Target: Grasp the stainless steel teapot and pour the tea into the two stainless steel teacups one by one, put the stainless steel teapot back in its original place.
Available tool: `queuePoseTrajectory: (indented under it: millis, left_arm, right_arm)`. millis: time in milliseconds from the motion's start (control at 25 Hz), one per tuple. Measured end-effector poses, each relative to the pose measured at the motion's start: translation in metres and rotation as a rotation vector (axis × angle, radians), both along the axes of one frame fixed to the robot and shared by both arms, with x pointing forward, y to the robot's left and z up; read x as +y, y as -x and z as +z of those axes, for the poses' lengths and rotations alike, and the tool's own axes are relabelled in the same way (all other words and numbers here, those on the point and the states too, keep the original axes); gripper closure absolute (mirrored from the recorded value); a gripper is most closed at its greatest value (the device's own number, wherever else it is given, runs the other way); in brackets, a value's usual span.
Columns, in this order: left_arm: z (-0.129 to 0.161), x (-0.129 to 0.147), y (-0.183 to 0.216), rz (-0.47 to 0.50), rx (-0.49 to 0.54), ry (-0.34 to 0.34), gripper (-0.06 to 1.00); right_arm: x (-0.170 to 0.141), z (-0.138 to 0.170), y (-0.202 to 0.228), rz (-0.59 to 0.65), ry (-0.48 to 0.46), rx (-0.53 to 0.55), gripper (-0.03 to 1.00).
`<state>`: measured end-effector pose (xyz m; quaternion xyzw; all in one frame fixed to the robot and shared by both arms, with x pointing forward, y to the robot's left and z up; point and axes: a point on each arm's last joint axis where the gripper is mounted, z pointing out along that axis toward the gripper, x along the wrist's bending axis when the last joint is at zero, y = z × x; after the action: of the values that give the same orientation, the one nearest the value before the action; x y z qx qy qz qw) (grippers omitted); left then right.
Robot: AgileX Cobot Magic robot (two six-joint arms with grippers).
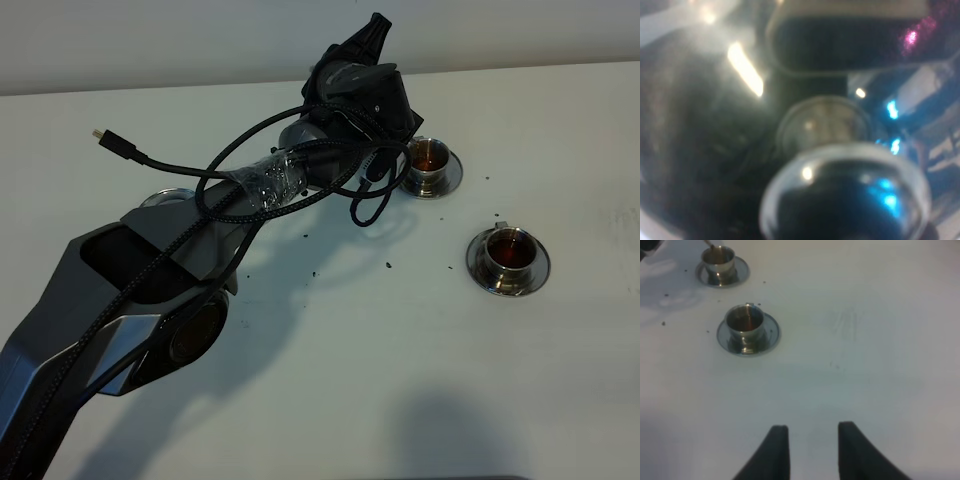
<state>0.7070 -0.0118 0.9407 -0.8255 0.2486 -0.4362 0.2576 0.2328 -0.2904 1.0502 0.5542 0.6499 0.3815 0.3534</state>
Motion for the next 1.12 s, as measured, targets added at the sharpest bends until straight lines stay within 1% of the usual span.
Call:
queuePoseTrajectory:
  millis: [480,840,1120]
  left_arm:
    - [0.0035,-0.0054,-0.0021,-0.057,-0.032,0.024,0.72]
    - [0.0049,-0.0068,-0.0026,-0.079,-0.039,0.019,0.72]
    - [0.0054,-0.0094,-0.0032,-0.128,-0.039,-0.012,0.72]
  right_arm:
    - [0.0000,0.0000,0.0000,0.000,0.000,0.000,0.73]
    - [0.0000,0.0000,0.0000,0.000,0.000,0.000,0.73]
    - [0.0000,0.0000,0.0000,0.000,0.000,0.000,0.73]
